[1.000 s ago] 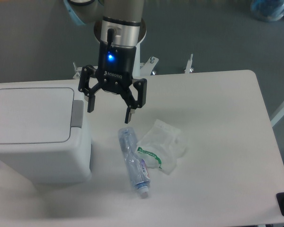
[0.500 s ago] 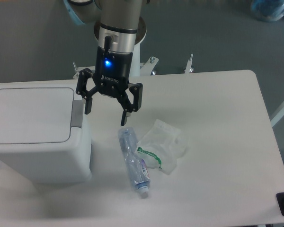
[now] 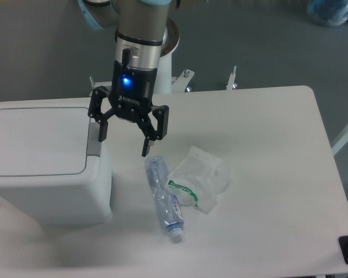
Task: Open the trash can
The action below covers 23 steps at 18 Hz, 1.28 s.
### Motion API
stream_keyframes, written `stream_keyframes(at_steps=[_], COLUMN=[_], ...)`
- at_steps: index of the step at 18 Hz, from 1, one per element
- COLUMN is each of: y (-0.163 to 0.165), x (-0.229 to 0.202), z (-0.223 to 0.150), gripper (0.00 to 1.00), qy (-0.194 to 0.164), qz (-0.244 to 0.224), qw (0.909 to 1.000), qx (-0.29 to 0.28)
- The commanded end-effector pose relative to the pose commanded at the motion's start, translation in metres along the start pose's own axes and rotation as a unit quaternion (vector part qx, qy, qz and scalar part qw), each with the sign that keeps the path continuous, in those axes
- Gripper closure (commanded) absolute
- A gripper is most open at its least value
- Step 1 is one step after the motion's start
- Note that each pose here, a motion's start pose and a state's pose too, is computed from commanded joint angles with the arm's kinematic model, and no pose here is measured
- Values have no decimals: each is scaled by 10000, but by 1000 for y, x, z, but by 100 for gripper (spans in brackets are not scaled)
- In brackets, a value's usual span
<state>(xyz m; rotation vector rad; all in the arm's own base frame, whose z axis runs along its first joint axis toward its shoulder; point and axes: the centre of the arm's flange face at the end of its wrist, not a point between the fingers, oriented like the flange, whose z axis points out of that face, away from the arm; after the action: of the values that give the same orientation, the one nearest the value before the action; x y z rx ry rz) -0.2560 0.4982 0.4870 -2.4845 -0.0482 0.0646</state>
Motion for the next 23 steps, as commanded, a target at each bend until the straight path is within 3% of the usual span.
stream_keyframes(at_steps=[23], y=[1], x=[5], z=[2], gripper=[0], qy=[42], qz=[-32], qw=[10000], qx=[-11])
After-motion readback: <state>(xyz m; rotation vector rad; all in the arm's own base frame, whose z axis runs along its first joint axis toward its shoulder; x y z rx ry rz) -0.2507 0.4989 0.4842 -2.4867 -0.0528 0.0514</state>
